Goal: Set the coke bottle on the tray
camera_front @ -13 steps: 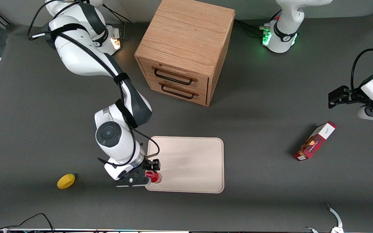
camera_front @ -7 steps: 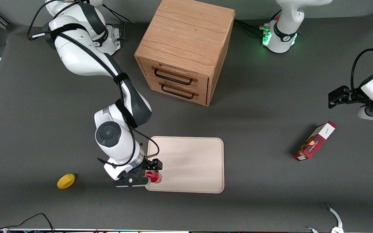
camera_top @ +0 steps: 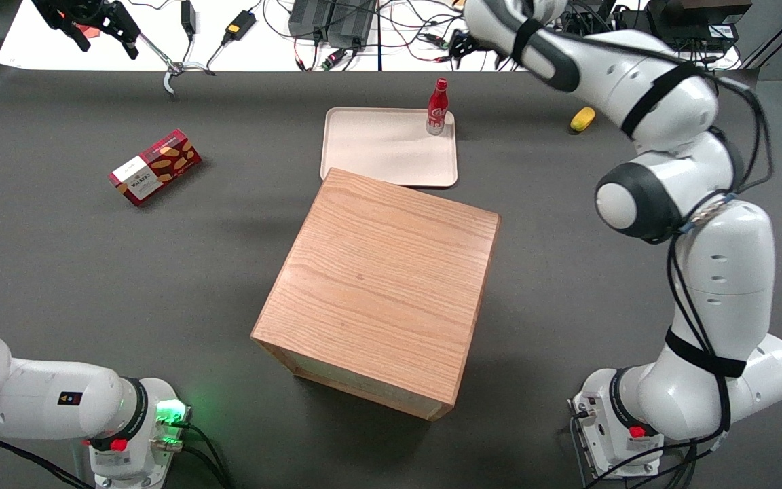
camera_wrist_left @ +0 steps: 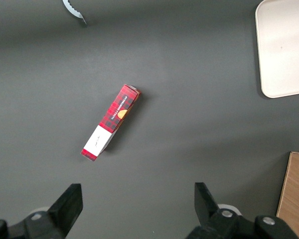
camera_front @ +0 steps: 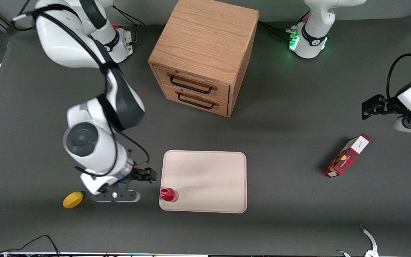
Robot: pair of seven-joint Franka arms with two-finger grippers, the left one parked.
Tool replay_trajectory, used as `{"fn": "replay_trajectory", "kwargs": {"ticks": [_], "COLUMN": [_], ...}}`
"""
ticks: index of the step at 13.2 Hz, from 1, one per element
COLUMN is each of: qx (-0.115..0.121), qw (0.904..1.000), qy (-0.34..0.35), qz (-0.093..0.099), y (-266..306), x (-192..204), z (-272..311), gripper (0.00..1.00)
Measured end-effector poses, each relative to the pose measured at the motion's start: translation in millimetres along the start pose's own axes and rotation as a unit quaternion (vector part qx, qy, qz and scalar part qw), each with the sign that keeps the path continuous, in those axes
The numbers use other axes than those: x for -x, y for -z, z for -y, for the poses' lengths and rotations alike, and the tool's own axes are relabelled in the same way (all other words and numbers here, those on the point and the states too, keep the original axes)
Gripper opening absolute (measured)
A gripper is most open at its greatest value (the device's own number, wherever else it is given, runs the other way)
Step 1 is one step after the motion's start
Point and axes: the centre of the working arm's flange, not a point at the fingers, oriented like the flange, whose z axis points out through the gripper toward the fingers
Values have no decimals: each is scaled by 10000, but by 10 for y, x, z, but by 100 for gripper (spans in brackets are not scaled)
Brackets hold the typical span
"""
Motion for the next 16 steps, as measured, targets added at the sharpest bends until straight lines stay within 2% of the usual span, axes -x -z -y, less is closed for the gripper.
{"fn": "replay_trajectory", "kwargs": {"ticks": [5, 8, 11, 13, 16], "qx": [-38, 39, 216, 318, 382], "qw": [9995, 9991, 9981, 9979, 9981], "qy": [-87, -30, 72, 132, 127], "qz": [310, 424, 573, 550, 457], "y": [634, 818, 1107, 1412, 1705], "x": [440, 717, 981, 1123, 1235], "z": [-950, -1515, -1814, -1916, -1919], "gripper": [100, 100, 100, 96, 100]}}
